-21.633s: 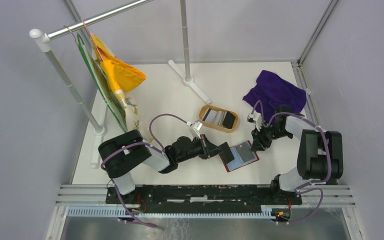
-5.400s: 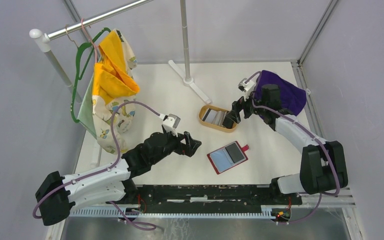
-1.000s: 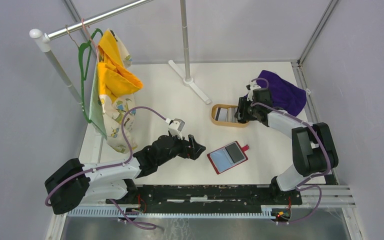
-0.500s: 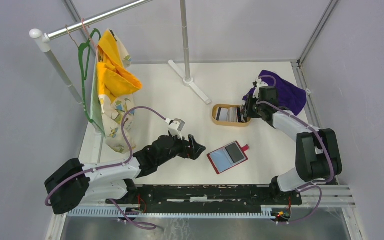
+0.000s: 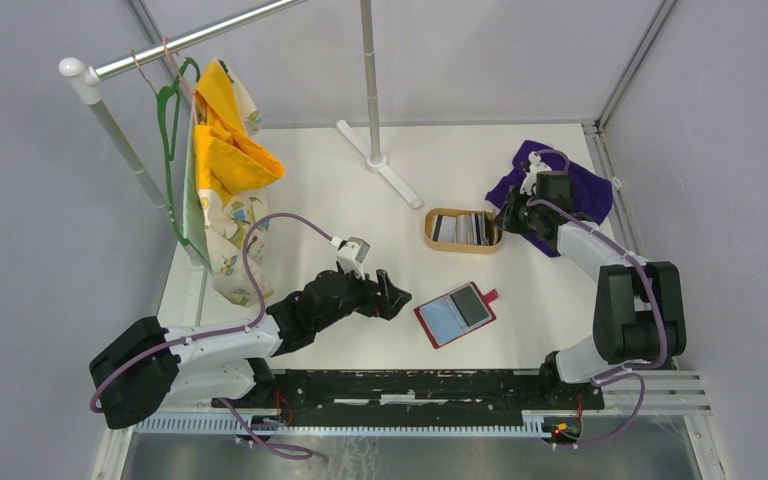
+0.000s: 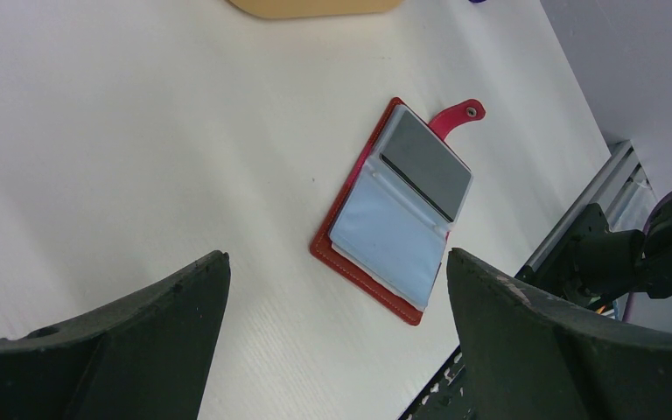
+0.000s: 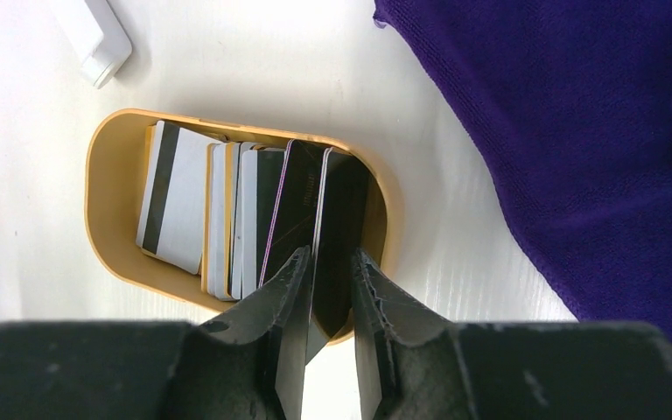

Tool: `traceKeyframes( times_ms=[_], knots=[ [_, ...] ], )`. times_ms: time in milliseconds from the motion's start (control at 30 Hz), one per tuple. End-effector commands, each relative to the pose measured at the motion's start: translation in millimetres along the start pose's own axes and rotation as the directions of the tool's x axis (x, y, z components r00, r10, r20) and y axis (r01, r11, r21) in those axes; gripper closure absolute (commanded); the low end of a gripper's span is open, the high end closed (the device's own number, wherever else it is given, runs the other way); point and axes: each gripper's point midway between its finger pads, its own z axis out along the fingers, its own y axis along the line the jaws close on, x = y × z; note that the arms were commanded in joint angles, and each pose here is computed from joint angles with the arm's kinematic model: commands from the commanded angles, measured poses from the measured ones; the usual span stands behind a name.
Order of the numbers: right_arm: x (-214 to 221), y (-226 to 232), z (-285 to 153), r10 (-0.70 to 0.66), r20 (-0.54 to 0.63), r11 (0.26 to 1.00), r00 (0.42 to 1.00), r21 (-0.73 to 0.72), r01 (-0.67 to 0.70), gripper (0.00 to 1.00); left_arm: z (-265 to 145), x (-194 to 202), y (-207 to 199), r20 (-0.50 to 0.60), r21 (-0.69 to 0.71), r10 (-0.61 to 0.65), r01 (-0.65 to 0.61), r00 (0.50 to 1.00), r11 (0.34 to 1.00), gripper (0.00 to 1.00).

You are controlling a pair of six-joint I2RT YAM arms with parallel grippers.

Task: Put the credit cards into the card holder
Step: Pick up the credit card from the storage box.

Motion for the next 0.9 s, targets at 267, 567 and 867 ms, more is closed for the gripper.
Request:
traceKeyframes(
  times_ms=[267,567,867],
  knots=[
    [-8,-5,-6,0.025,0.026,0.999,0.999,-0.042,-0.024,0.77,-2,-17,-13,0.053,0.041,-0.024,0.021,0.998,0.999,0.02],
    [-10,-9,-8,0.028,0.027,0.998,0.999,-0.065,-0.026,0.74,-1,-17,-12,0.054,0.037,-0.023,0.021,0.998,0.999,0.02],
    [-9,-5,-8,0.031,0.015,0.995,0.999,-0.095,-0.030,0.85,-1,-17,-13,0.052,0.039,-0.022,0.020,0.998,0.999,0.02]
  ],
)
